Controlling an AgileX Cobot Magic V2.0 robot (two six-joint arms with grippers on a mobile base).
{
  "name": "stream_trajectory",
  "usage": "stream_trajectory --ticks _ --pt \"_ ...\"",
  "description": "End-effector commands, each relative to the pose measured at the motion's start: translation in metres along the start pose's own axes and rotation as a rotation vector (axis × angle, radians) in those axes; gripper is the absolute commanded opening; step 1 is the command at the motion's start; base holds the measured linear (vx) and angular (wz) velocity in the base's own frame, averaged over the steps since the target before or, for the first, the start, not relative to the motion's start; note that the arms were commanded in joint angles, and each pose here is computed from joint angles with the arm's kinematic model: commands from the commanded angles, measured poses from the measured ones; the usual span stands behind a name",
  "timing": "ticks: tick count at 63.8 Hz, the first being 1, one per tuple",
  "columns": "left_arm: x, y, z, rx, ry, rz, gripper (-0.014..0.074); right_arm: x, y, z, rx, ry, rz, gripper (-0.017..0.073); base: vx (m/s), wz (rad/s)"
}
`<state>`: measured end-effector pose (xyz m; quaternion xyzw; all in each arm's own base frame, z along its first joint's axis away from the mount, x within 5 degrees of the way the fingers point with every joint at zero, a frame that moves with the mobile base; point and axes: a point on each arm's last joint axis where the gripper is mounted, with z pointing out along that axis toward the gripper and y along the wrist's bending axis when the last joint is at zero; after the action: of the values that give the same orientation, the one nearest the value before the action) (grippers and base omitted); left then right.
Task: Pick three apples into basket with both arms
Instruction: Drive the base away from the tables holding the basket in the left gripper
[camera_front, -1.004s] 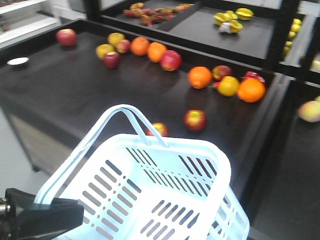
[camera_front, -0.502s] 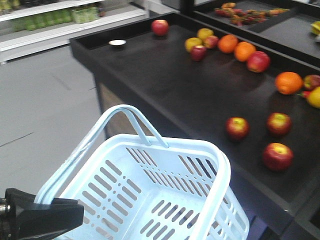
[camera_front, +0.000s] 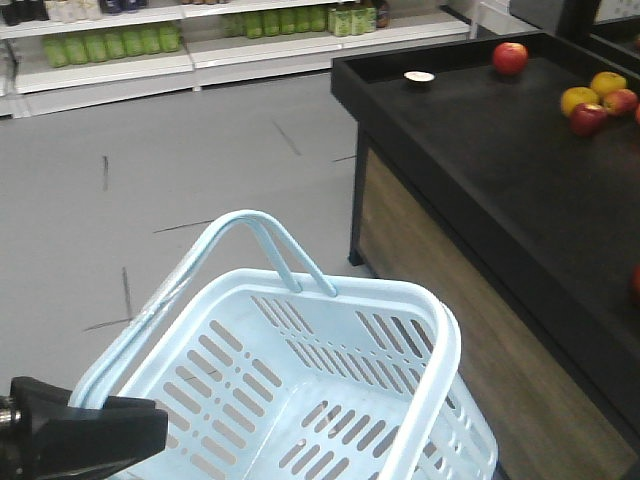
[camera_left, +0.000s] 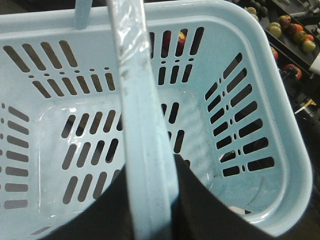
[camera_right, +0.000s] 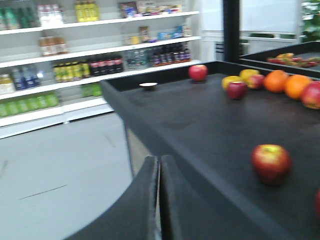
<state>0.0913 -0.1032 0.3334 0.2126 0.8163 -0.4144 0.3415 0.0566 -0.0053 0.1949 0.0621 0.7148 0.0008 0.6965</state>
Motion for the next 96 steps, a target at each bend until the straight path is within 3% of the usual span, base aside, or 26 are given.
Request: stream_trajectory --ticks 1,52,65,96 --pt "-0.011 -0.008 -0.005 0.038 -0.087 -0.022 -0.0007 -0.003 0.001 0.0 -0.009 -0.07 -0.011 -0.0004 -0.13 0.65" --pt "-0.007 -0.01 -0.005 0.06 -0.037 -0.021 -0.0007 -0.003 0.001 0.0 -0.009 -0.07 -0.011 -0.0004 -0.07 0.59" --pt "-0.001 -0.013 -0.005 0.086 0.021 -0.018 -0.0007 -0.003 0.001 0.0 -0.009 -0.07 -0.011 -0.0004 0.05 0.31" --pt "-0.001 -0.013 -0.005 0.088 0.026 -0.018 -0.0007 -0.003 0.001 0.0 -0.009 -0.07 -0.011 -0.0004 0.09 0.23"
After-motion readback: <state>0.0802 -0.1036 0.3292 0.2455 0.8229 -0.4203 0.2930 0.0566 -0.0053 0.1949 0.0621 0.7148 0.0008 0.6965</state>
